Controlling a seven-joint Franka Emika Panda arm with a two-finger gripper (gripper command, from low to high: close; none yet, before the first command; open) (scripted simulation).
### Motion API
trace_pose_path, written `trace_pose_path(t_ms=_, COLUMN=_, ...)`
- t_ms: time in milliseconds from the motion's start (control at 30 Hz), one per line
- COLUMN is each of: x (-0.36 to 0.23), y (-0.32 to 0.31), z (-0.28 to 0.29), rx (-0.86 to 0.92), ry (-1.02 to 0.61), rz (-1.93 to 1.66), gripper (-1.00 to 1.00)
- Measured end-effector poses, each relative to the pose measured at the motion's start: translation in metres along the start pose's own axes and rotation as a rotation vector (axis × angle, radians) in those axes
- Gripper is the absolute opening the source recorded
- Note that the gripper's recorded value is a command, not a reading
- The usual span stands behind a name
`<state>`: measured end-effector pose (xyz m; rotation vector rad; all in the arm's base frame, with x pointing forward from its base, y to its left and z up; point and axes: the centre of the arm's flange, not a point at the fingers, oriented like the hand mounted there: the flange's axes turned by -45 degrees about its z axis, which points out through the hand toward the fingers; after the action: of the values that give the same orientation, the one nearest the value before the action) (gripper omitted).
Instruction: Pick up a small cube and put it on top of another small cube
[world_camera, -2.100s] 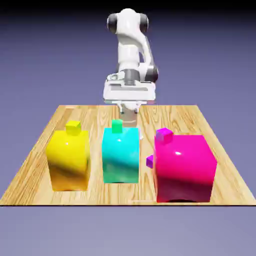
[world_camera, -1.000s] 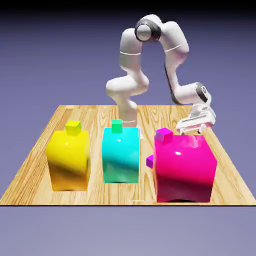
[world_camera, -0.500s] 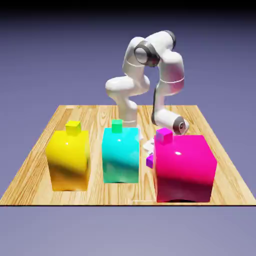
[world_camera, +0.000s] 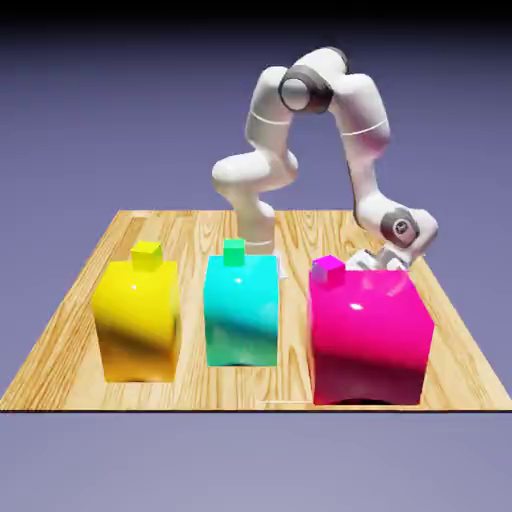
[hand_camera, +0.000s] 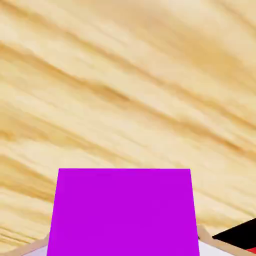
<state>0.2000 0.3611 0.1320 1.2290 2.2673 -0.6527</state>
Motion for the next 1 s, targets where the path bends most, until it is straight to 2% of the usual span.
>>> trace_pose_path(t_ms=200, x=-0.026, y=0.059, z=-0.042, rx=0.035, ry=0.19, rz=-0.011, gripper=-1.0)
trace_pose_path(t_ms=400, x=-0.067, y=0.115, z=-0.091, rx=-0.014, ry=0.397, rz=-0.022, gripper=-1.0)
trace_pose_path(t_ms=633, x=-0.197, y=0.167, z=-0.133, rx=-0.166, ry=0.543, rz=0.015, gripper=-1.0)
trace_pose_path(t_ms=767, x=-0.289, y=0.15, z=-0.093, rx=-0.121, ry=0.422, rz=0.106, gripper=-1.0)
trace_pose_path(t_ms=1000, x=-0.391, y=0.08, z=-0.014, rx=0.034, ry=0.164, rz=0.252, gripper=-1.0)
